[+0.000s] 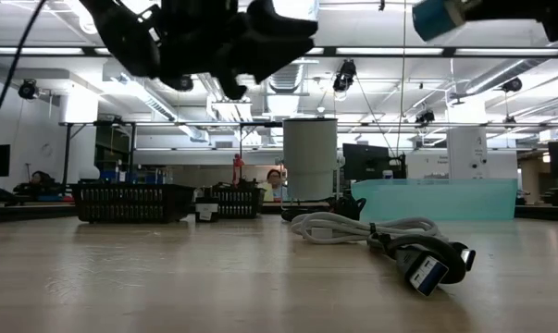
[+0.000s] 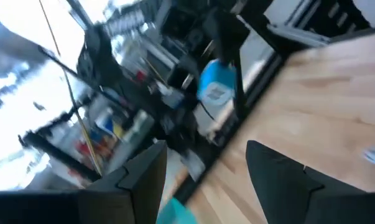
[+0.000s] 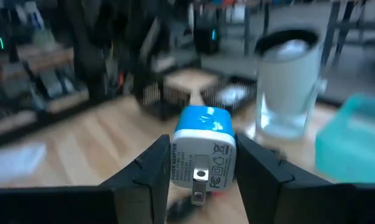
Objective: Pick and place items into bin
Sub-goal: Put the light blue adapter into the bottom black bin
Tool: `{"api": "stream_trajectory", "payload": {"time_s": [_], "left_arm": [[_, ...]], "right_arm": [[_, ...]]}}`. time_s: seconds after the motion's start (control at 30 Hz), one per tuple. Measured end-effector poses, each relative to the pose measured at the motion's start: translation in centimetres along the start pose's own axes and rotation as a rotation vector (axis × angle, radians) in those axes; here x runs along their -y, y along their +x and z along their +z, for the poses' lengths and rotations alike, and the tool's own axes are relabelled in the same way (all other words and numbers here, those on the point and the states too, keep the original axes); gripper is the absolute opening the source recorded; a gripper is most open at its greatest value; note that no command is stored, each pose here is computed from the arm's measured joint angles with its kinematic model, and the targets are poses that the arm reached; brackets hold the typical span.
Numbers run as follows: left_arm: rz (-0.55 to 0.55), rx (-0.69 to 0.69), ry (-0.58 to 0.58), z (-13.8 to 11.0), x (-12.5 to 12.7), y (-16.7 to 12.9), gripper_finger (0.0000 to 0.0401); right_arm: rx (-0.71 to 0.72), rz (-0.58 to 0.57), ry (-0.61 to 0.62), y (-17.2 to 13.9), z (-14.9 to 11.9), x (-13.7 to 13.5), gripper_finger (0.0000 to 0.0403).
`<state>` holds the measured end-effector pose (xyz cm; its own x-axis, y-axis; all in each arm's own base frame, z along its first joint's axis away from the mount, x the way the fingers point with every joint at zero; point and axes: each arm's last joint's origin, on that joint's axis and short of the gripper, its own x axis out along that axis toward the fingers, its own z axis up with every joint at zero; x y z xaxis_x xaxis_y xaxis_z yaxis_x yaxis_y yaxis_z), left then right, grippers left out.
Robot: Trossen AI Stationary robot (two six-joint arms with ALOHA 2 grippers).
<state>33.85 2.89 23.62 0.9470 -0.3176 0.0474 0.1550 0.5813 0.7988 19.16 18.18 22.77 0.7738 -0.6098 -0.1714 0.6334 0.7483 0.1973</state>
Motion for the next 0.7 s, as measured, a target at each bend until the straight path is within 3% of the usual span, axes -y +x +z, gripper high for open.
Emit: {"api": "stream_trajectory", "payload": {"time_s": [0.2, 0.7], "left_arm": [[0.1, 0.169, 0.09, -0.5, 0.6, 2.3, 0.0203], [0.02, 0.341, 0.154, -1.9, -0.3, 8.4, 0.0203]], "right_arm": [[0.038, 0.006, 0.04, -0.2, 1.0, 0.2, 0.0132], [0.021, 0.026, 0.15, -0.3, 2.0, 0.0, 0.0132]]}}
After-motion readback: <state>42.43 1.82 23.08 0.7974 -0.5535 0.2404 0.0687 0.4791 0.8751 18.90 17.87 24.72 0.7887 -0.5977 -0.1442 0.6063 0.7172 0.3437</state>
